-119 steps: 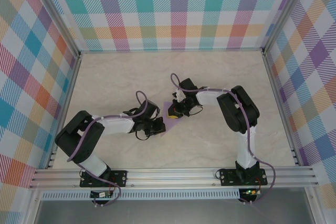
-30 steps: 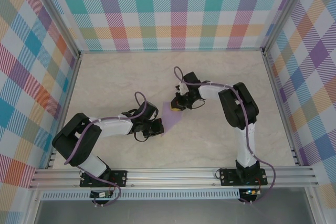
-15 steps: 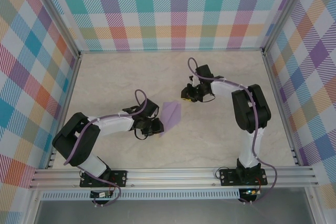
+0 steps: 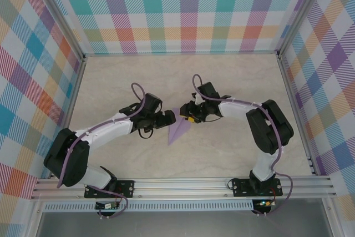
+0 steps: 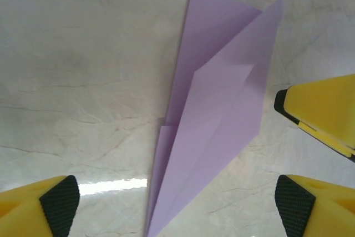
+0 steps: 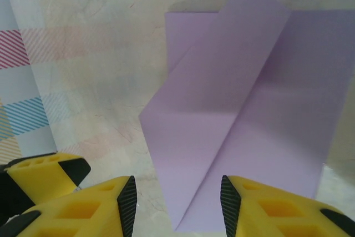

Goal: Fold a paper plane with a square sheet of paper (pick it up from the middle)

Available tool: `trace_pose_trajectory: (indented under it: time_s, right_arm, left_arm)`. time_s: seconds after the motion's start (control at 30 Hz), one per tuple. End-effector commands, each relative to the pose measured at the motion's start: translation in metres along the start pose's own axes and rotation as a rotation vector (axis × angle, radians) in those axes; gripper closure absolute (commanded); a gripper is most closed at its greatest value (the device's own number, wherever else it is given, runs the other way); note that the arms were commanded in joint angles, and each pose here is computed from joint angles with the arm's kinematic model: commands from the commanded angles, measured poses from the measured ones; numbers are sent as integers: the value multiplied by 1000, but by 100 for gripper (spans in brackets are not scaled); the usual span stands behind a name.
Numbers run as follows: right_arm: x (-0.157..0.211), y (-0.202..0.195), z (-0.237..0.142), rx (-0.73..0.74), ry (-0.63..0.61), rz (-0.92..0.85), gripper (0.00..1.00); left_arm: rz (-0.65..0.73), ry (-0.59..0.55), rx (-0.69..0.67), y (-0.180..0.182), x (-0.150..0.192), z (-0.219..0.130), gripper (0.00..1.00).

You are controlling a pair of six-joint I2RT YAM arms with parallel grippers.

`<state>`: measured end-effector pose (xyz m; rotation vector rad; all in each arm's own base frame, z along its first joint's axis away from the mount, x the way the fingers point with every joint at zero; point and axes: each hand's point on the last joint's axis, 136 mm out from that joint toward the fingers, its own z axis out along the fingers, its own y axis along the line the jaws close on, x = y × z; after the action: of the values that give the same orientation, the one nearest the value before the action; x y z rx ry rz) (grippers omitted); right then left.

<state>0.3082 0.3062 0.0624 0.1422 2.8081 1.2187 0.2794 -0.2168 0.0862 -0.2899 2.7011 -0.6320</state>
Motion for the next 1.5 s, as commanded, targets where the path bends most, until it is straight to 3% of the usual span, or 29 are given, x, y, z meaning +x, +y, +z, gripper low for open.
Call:
trace_pose_trajectory:
  time_s: [0.0, 0.2, 0.9, 1.0, 1.1, 1.27, 1.47]
  right_arm:
    - [-2, 4, 12, -11, -8, 31, 55]
    - [-5, -11, 20, 70, -30, 73, 54]
    - [11, 19, 42, -64, 63, -40, 65]
    - [16, 15, 45, -64, 69, -34, 71]
    - [17, 14, 45, -65, 63, -40, 83]
    - [7, 35, 25, -96, 2, -113, 90]
    - [-8, 91, -22, -299, -21, -178, 91]
  left_arm:
    - [-20, -4, -28, 13, -1, -3, 0]
    - [-72, 34, -48, 23, 3, 2, 0]
    - [-90, 69, -87, 34, 7, 6, 0]
    - [-97, 70, -88, 35, 7, 5, 0]
    - [-108, 66, -77, 35, 4, 0, 0]
    - [-129, 59, 8, 28, -1, -14, 0]
    - [-140, 104, 272, -12, -2, -40, 0]
